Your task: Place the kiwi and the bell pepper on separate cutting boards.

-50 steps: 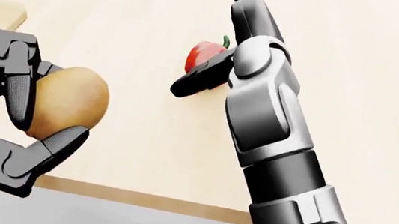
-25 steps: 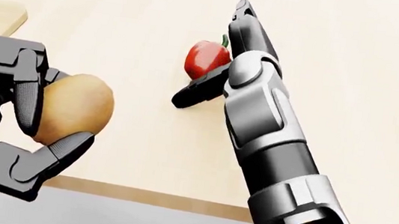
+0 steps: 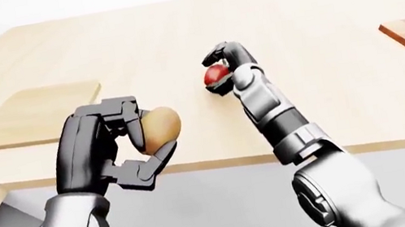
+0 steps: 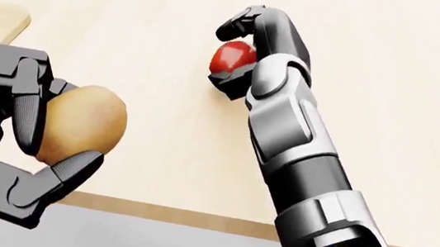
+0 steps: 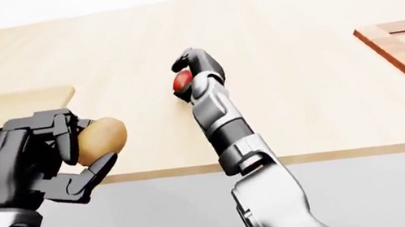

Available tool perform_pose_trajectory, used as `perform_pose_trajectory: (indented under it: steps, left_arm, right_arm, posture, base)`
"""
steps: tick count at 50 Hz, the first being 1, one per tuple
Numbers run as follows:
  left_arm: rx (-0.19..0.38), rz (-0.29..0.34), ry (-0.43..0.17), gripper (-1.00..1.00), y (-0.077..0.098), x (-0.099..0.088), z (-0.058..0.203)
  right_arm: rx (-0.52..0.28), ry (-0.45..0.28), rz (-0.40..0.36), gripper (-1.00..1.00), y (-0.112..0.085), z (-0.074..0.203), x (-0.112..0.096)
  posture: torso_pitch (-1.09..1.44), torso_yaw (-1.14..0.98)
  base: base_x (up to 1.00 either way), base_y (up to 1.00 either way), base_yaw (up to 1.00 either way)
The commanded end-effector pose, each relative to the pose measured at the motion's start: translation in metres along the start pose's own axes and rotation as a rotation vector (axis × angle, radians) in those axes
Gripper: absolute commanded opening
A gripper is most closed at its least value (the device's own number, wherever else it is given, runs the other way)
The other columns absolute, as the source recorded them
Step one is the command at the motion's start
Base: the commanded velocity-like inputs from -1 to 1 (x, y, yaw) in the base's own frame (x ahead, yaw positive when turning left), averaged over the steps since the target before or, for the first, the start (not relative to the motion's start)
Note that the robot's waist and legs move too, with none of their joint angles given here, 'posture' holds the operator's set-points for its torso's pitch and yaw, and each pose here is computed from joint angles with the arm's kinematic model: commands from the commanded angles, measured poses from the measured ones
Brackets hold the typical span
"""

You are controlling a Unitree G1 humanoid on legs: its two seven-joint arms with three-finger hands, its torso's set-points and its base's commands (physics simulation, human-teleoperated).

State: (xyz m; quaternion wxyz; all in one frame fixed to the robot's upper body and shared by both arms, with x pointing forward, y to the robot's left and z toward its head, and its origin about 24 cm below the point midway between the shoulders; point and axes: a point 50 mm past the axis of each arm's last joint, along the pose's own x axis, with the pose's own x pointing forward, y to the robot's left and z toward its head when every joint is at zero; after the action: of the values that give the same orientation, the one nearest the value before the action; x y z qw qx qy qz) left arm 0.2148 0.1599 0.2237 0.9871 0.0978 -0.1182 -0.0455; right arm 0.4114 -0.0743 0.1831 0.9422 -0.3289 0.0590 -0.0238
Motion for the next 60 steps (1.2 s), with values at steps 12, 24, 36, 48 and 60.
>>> perform_pose_trajectory:
  steps: [12, 24, 36, 48, 60]
  left_arm:
    - [0.018, 0.018, -0.073, -1.0, 0.003, -0.003, 0.011]
    - [0.04, 0.038, -0.107, -1.0, 0.009, 0.007, 0.033]
    - [0.074, 0.074, -0.133, -1.0, 0.017, 0.027, 0.059]
    - [0.09, 0.092, -0.13, -1.0, 0.02, 0.033, 0.059]
    - [0.088, 0.083, -0.128, -1.0, 0.017, 0.031, 0.056]
  right_arm:
    - [-0.009, -0.096, -0.042, -0.97, -0.023, 0.022, -0.009]
    - [0.158, -0.193, -0.074, -1.0, -0.083, 0.031, -0.046]
    - [0.272, -0.266, -0.112, -1.0, -0.121, 0.031, -0.09]
    - [0.293, -0.288, -0.11, -1.0, -0.122, 0.031, -0.101]
    - [0.305, -0.294, -0.103, -1.0, -0.119, 0.032, -0.102]
  posture:
    - [0.0, 0.0]
    - [0.0, 0.0]
    - [0.0, 0.0]
    - [0.0, 0.0]
    - [0.0, 0.0]
  base:
    - [0.0, 0.0, 0.0]
    - [0.0, 0.0, 0.0]
    - [-0.01, 0.0, 0.0]
    - [-0.04, 0.36, 0.0]
    - [0.0, 0.48, 0.0]
